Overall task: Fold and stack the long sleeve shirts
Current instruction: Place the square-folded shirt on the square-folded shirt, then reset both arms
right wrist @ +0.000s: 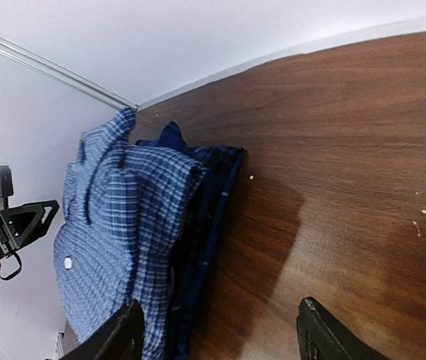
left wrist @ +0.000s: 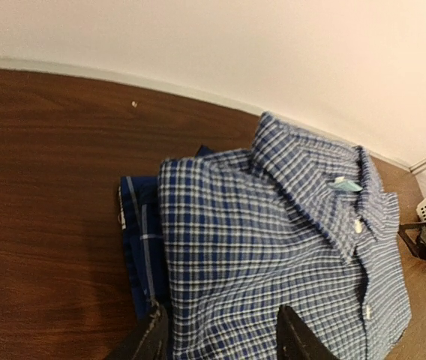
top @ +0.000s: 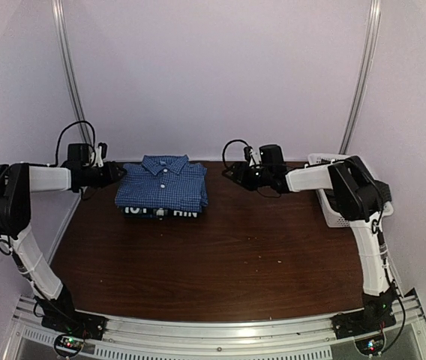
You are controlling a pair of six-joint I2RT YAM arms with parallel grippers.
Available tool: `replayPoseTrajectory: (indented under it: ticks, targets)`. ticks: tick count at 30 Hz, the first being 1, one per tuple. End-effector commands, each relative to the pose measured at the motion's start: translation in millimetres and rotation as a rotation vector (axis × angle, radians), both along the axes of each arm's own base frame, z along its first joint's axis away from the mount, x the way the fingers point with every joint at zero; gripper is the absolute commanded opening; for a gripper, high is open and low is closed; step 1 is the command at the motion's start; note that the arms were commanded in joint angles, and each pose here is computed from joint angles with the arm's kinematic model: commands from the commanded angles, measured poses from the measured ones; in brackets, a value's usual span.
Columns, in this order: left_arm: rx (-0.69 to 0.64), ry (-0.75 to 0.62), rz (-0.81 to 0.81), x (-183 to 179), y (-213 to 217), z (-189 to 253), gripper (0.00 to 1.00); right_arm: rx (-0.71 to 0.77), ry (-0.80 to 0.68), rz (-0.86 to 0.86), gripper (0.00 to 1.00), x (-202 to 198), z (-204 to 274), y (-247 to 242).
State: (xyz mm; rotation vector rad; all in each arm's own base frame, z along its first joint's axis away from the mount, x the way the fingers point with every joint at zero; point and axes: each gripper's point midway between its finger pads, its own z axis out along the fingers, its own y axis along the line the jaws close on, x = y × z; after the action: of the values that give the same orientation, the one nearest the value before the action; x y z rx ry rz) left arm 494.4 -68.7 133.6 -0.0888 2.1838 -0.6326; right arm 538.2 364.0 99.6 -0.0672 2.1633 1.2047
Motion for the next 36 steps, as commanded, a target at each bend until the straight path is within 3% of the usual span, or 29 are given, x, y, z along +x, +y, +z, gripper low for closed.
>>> replayPoseTrajectory:
  ticks: [1,9,15,25,36]
  targets:
    - [-0.068,-0.188,-0.026,-8,-8,58,0.53,-0.001,-0.166,-0.007,0.72,-16,72,-19]
    - [-0.228,-0.306,-0.186,-38,-39,99,0.59,-0.091,-0.235,-0.068,0.75,-64,105,-65]
    - [-0.221,-0.297,-0.285,-39,-88,100,0.60,-0.116,-0.257,-0.119,0.76,-100,114,-96]
    - [-0.125,-0.259,-0.367,-31,-158,88,0.61,-0.312,-0.261,-0.282,0.80,-150,117,-165]
    - [0.110,-0.250,-0.318,-24,-202,85,0.68,-0.500,-0.218,-0.442,1.00,-177,113,-230]
